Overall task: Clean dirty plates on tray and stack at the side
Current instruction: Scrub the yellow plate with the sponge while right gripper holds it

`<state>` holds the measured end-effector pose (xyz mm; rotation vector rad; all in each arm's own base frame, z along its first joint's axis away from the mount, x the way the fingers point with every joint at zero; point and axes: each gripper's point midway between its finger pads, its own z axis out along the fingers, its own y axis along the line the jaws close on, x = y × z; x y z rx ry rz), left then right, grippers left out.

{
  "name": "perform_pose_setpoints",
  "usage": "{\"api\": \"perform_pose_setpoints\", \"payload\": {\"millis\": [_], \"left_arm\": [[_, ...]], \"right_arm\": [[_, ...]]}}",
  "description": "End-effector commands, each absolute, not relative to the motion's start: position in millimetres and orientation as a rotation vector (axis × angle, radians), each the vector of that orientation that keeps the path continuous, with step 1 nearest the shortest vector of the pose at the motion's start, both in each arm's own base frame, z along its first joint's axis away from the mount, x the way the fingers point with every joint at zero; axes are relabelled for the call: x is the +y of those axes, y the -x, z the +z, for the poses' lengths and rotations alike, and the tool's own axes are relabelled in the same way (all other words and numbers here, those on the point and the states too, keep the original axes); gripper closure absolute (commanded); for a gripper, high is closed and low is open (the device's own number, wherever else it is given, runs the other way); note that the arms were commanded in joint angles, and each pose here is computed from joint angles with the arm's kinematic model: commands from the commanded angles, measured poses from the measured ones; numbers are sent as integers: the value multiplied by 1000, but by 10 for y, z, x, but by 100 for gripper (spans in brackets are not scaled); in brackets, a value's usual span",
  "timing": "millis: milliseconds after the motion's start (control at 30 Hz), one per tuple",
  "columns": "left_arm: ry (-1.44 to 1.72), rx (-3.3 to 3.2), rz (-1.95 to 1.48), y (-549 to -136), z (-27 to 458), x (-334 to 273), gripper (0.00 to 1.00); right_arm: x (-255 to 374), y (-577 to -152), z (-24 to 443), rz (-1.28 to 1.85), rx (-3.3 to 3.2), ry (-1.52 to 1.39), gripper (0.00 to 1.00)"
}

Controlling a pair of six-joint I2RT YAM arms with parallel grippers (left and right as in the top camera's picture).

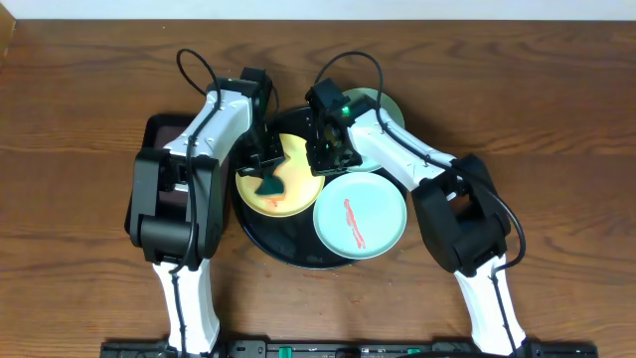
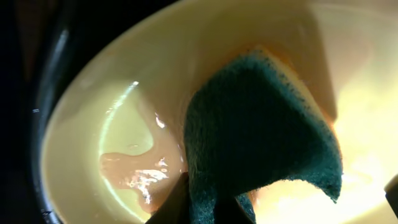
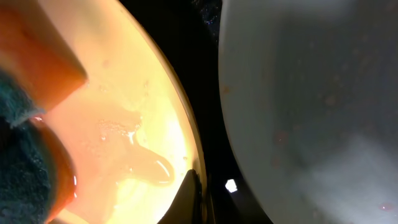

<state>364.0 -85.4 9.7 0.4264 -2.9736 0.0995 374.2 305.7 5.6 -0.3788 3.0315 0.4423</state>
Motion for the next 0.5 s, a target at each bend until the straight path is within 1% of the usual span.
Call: {"api": "perform_pose_setpoints", "payload": {"millis": [0,167,300,367,467], "left_arm": [[-524,-2973,-286,-3650,-48,-270,93],[-467,-2999,-266,-3745,174,-292,93],[-494,-3097,-233,-3983,335,-320,93],[-502,-3139,-214,-4083,350,-345,93],[-490,-3135,-163,-4070,324,-429,93]], "right_arm": [[2951,-3724,-100,331,3046,426,99],[2955,-3730,-101,333,3043,426,99],[2953,-3727,-108,331,3045,426,99],[2952,-3725,-114,330,3047,426,99],[2950,-3723,-122,329,3048,426,99]]}}
